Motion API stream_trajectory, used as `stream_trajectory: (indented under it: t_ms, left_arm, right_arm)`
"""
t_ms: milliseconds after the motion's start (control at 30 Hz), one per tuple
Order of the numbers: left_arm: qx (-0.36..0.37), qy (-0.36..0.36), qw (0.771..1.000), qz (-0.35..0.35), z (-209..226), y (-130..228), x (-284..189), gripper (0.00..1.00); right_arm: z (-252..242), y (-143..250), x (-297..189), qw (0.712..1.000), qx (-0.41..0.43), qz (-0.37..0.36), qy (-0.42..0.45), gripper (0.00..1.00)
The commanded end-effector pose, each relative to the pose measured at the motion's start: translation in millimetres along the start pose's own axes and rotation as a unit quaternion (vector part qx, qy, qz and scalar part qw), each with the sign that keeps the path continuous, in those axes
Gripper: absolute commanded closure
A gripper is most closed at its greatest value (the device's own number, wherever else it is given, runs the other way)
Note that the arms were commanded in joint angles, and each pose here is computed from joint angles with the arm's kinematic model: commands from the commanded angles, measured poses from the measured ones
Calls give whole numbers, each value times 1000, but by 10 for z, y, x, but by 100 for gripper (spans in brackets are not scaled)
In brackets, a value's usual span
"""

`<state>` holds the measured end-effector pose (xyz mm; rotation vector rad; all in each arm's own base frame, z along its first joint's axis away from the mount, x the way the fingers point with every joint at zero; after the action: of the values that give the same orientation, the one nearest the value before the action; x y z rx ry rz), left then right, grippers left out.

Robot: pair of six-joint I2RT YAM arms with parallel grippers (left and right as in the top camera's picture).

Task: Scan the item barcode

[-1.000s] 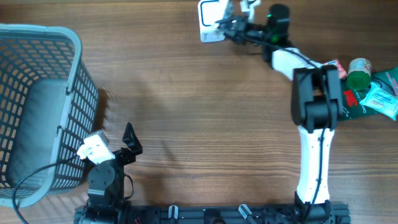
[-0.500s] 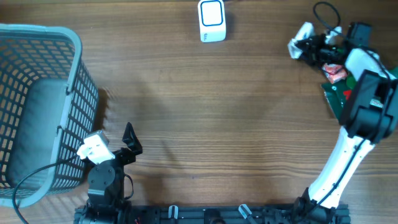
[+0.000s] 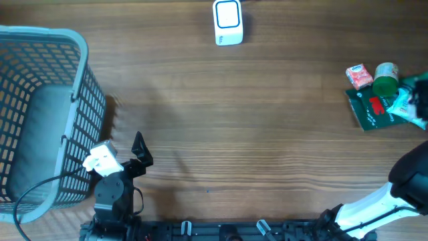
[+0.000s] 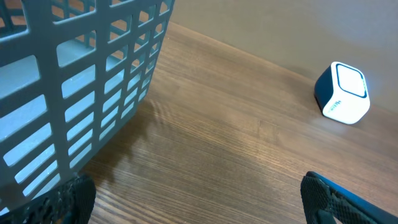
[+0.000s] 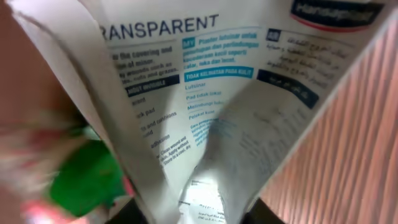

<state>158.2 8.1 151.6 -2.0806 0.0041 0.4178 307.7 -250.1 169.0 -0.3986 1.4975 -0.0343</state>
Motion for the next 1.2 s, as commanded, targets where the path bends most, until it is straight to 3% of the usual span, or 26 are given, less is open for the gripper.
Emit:
stream_trajectory:
  t_ms: [0, 100, 200, 233, 300, 333, 367, 567, 667, 767, 833, 967, 1167]
  left_arm:
    - [-3, 0, 1000, -4, 2, -5, -2, 0]
    - [-3, 0, 1000, -4, 2, -5, -2, 0]
    - [-3, 0, 1000, -4, 2, -5, -2, 0]
    - [-3, 0, 1000, -4, 2, -5, -2, 0]
    - [-3, 0, 1000, -4, 2, -5, -2, 0]
    - [-3, 0, 1000, -4, 2, -5, -2, 0]
    - [-4, 0, 1000, -4, 2, -5, -2, 0]
    - [-3, 0, 1000, -4, 2, -5, -2, 0]
    - [-3, 0, 1000, -4, 2, -5, -2, 0]
    - [-3, 0, 1000, -4, 2, -5, -2, 0]
    - [-3, 0, 1000, -4, 2, -5, -2, 0]
    - [-3, 0, 1000, -4, 2, -5, -2, 0]
    - [-4, 0, 1000, -4, 2, -5, -2, 0]
  right_arm:
    - [-179, 442, 494, 995, 52, 70, 46, 71]
    - [-255, 693, 760, 993, 58, 92, 42, 62]
    - [-287, 671, 814, 995, 53, 70, 49, 61]
    - [-277, 661, 816, 996, 43, 68, 45, 51]
    - [-244, 626, 785, 997, 23, 67, 37, 23]
    - [-212, 597, 747, 997, 15, 67, 28, 17]
    - [-145, 528, 636, 998, -4, 64, 7, 0]
    - [-71, 174, -433, 999, -5, 12, -43, 0]
    - [-109, 291, -1171, 990, -30, 4, -139, 0]
    - [-29, 673, -1914, 925, -195, -4, -328, 0]
    - [-105, 960, -2317, 875, -275, -26, -397, 0]
    - [-531, 1465, -2974, 815, -351, -118, -446, 0]
    - [-1331, 2044, -3586, 747, -359, -265, -492, 0]
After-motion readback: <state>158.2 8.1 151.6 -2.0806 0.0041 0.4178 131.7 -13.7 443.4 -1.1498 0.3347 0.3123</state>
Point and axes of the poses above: each gripper's point midway between its finger pads, its own x axis out along the fingers, its own z axis along the line the jaws close on, y = z × x, the point moved 7 cm from there along -x, back along the fingers, and after that the axes turned 11 degrees about -x, right-handed, at the moved point
